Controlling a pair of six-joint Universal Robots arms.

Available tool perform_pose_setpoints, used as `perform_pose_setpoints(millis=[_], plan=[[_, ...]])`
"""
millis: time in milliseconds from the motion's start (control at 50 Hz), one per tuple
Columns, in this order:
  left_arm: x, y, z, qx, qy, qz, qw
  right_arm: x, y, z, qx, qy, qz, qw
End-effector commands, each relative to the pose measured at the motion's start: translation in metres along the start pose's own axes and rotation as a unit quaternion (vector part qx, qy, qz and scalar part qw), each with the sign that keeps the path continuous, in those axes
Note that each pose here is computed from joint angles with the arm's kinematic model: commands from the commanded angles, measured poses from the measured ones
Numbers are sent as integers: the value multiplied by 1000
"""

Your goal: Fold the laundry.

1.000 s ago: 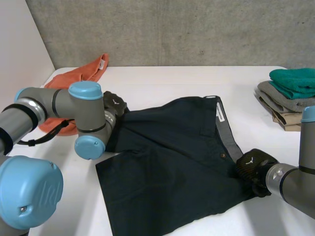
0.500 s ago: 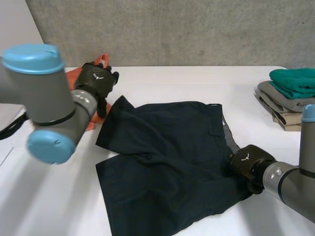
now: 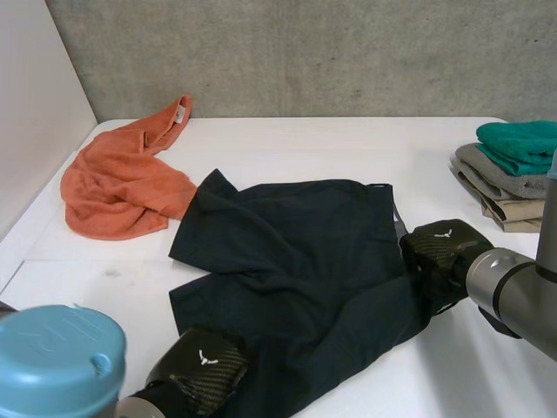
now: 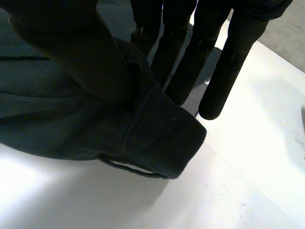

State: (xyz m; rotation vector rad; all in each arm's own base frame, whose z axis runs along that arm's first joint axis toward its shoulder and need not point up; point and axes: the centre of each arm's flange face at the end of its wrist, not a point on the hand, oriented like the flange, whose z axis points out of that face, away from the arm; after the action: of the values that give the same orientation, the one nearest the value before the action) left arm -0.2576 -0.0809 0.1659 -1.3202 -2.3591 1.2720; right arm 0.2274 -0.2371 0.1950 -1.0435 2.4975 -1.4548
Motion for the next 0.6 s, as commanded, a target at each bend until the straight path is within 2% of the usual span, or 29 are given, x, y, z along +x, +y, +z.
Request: perform_pose_setpoints(millis=[20, 260, 420, 500, 520, 560, 600], plan=[[0, 3, 13, -6, -25, 2, 1000, 9, -1, 7, -4, 21, 36, 999], [8, -1, 25, 20, -24, 21, 999, 21, -7, 12, 10, 53, 73, 996], [2, -13, 32, 67, -79, 22, 994, 19, -5, 10, 0, 49, 69, 996], [-5, -20, 31, 89, -109, 44, 989, 15, 1, 1, -27, 35, 8, 999], [-6, -19, 30, 86, -110, 50, 989, 14, 7, -7, -50, 23, -41, 998], [-6, -15, 27, 74, -105, 65, 990, 14, 13, -16, -68, 10, -94, 993], [-2, -8, 19, 52, -86, 88, 991, 14, 24, -29, -98, -13, -180, 979]])
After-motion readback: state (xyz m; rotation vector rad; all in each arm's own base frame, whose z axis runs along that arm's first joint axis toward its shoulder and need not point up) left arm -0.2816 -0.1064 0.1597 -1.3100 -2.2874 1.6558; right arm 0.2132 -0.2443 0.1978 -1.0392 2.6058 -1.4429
